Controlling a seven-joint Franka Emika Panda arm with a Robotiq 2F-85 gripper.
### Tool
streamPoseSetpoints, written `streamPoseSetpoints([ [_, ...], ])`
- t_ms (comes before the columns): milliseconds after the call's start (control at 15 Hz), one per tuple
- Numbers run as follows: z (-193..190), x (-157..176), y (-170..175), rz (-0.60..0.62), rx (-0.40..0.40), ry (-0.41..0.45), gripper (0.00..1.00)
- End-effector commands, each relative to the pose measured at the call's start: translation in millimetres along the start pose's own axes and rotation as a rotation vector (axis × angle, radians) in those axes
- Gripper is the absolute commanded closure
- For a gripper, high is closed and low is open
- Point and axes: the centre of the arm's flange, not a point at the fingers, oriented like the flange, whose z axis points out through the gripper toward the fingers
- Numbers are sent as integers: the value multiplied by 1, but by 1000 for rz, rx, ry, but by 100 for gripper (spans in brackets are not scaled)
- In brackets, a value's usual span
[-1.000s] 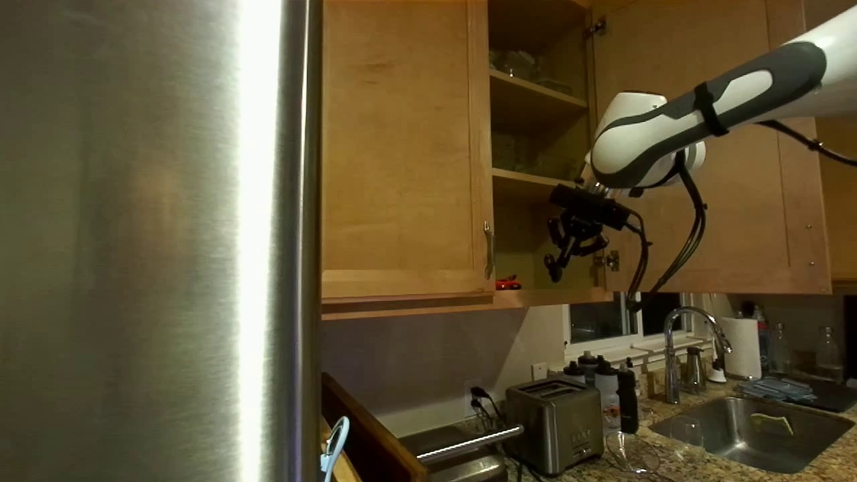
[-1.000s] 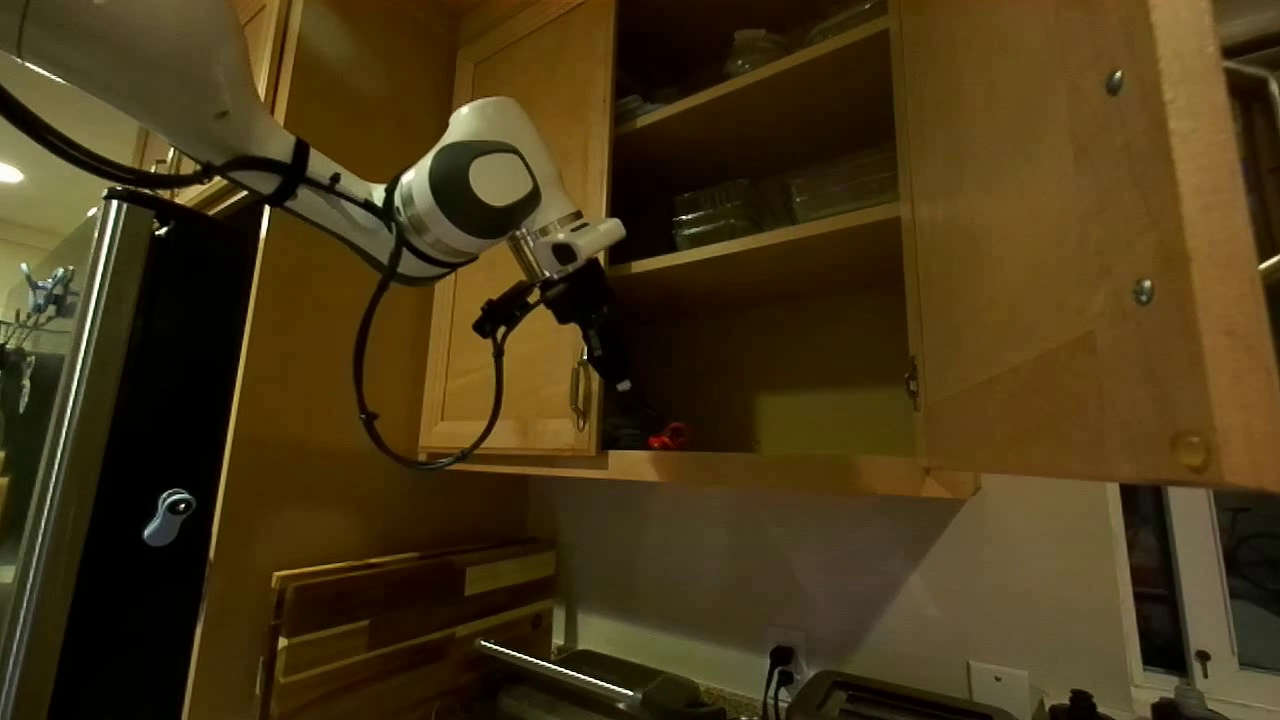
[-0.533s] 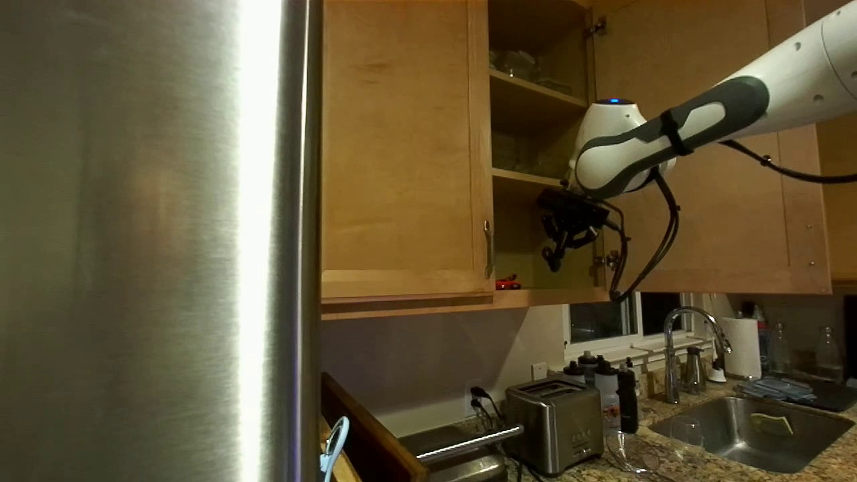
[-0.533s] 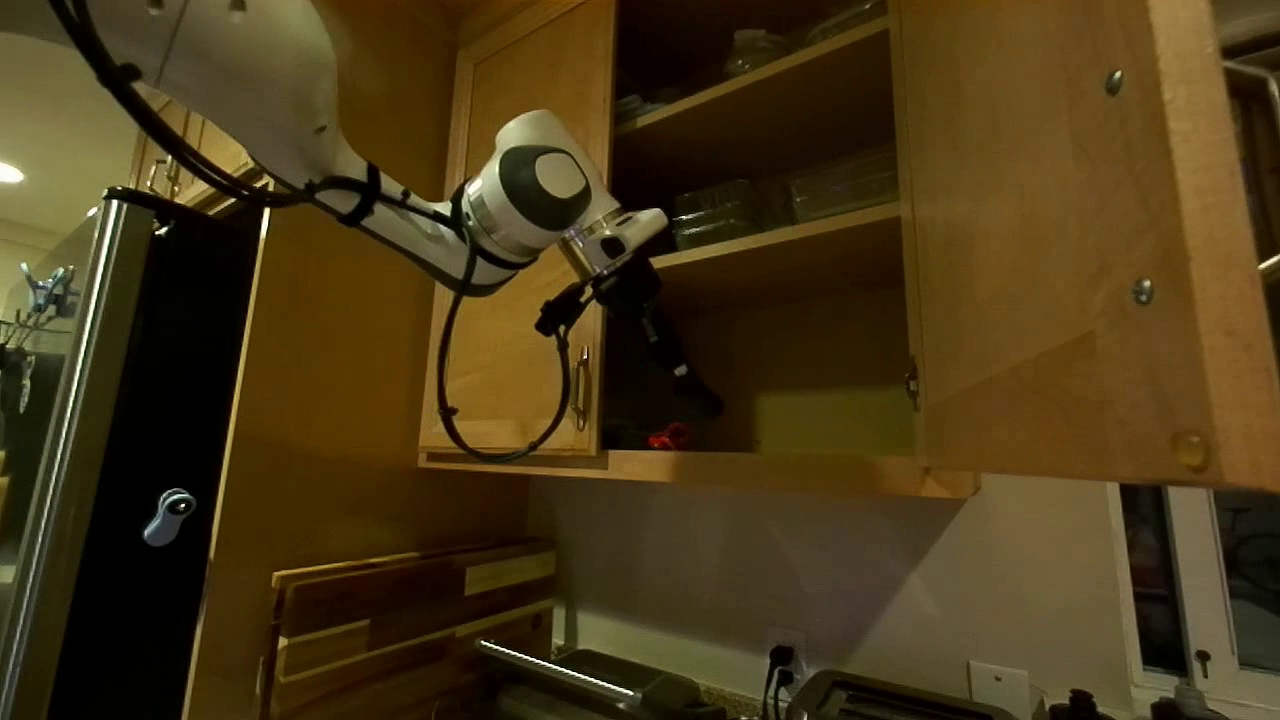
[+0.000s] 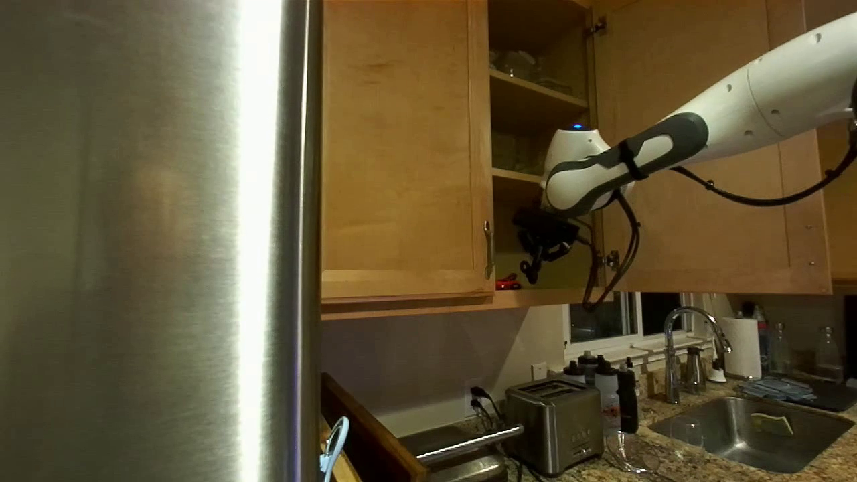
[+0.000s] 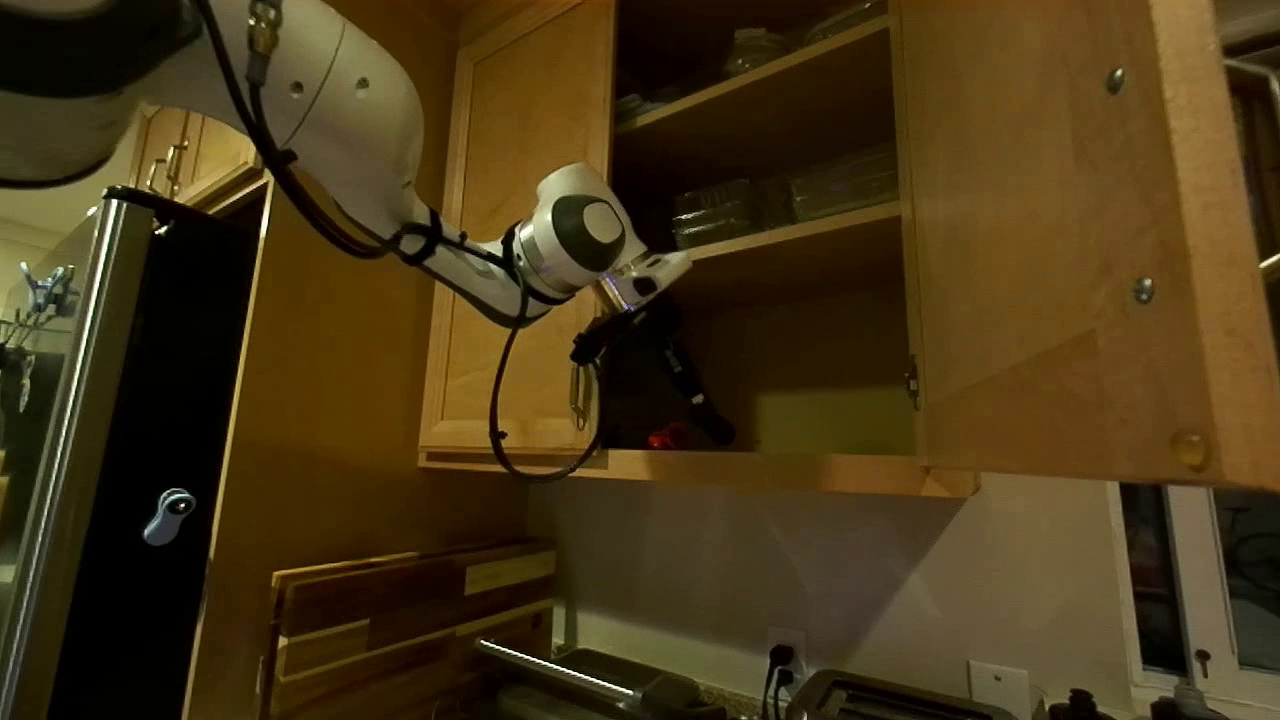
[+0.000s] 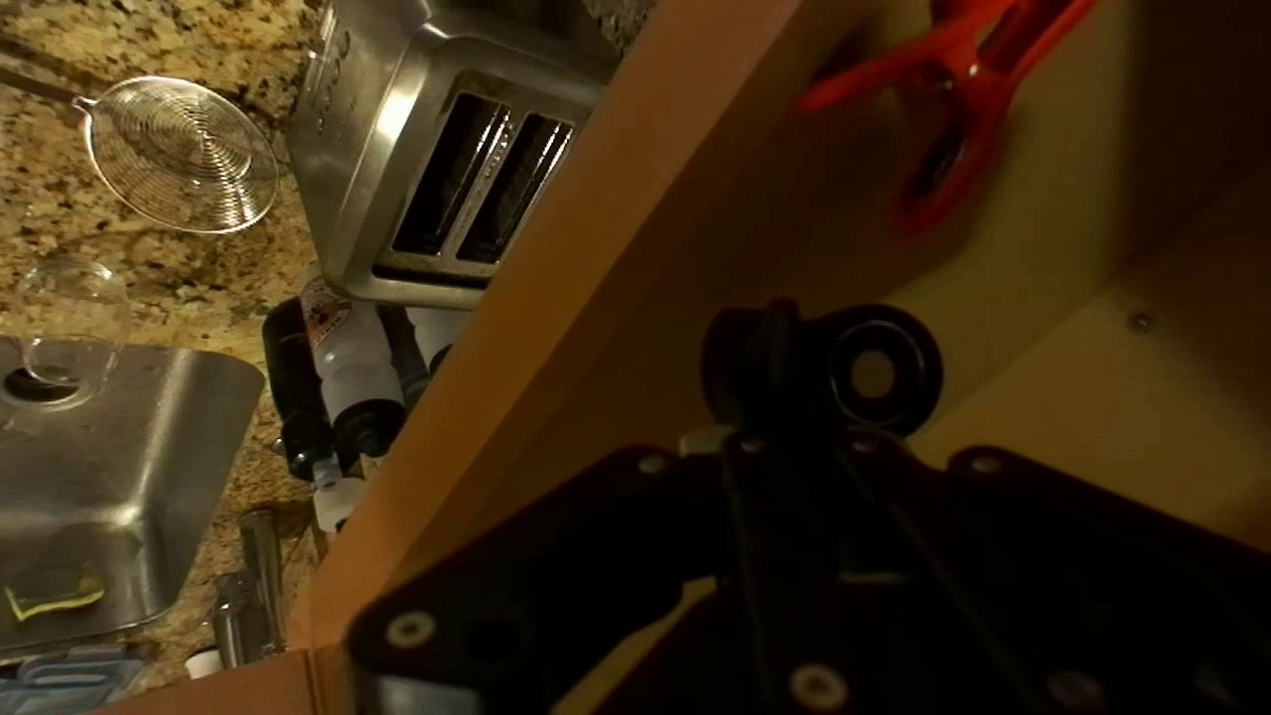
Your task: Take the object and put it in the cabinet, then close the door
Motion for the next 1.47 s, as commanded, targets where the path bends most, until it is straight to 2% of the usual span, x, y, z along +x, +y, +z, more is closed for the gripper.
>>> streamPoseSetpoints([
  [0,5,-3,-5,-32,-8,-11,95],
  [67,9,-4,-9,-44,-10,-18,93],
  [400,12,-2,-7,-40,-14,-17,93],
  [467,12,-2,-7,-40,-14,-17,96],
  [600,12,-3,-7,-28,-4,-24,96],
  [867,11,-4,-5,13,17,-65,96],
  [933,10,-4,-5,30,21,-76,73],
  [1400,8,-5,-1,78,17,-121,29],
])
